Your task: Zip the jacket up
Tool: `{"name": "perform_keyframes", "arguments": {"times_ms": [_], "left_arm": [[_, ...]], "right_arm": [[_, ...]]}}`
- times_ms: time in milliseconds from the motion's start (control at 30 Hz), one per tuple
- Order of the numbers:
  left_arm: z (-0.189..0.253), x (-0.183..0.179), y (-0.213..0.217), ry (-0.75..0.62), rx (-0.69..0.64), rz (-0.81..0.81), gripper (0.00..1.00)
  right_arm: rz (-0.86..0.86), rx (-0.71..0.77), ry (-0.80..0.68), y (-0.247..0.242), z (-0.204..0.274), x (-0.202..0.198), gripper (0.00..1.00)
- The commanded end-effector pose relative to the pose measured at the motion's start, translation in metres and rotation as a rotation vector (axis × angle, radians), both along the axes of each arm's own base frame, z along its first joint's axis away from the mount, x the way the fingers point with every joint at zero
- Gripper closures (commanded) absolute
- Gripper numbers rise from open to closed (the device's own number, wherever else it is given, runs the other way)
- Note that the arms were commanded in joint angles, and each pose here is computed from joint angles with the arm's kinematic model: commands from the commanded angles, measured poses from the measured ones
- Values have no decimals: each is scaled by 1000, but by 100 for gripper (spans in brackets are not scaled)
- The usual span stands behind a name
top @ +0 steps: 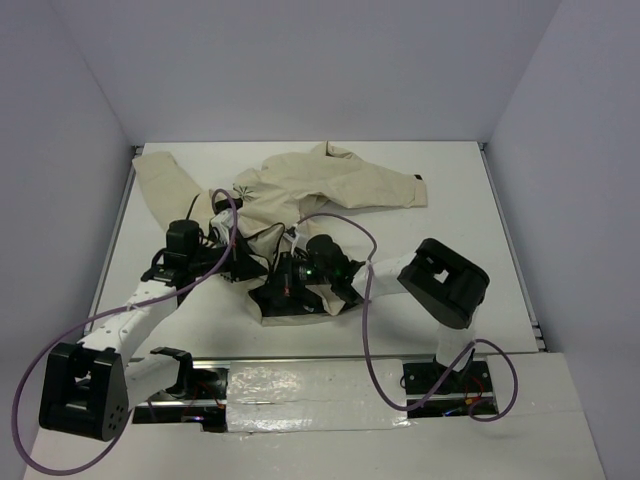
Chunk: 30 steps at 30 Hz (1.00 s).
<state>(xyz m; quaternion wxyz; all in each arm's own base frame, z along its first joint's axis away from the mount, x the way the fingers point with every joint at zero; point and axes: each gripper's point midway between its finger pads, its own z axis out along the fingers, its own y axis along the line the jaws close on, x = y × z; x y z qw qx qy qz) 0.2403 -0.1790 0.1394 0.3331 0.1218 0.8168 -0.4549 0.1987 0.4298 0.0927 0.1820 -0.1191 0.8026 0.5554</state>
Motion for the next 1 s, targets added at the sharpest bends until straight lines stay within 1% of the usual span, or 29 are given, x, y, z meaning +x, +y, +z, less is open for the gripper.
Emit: {"name": "perform_keyframes", "arguments": {"times_ms": [0, 233, 433, 500, 600, 800, 967], "left_arm": [[-3, -1, 0, -36, 2, -33, 100], [-11, 1, 8, -38, 31, -6, 100], [-9, 3, 10, -101, 71, -35, 100], [-14, -2, 12, -83, 88, -48, 100], [-14, -2, 11, -86, 83, -52, 100], [-11, -5, 8, -78, 56, -60, 100], [-12, -8, 7, -64, 45, -69, 100]], "right_arm": [[37, 141, -57, 16, 35, 5, 100], [101, 198, -78, 6, 43, -14, 100], [142, 272, -89, 4, 58, -17, 100], [163, 299, -100, 5, 65, -19, 100], [141, 296, -96, 6, 66, -13, 100], [39, 304, -68, 2, 67, 13, 100], [-4, 332, -86, 3, 83, 34, 100]]}}
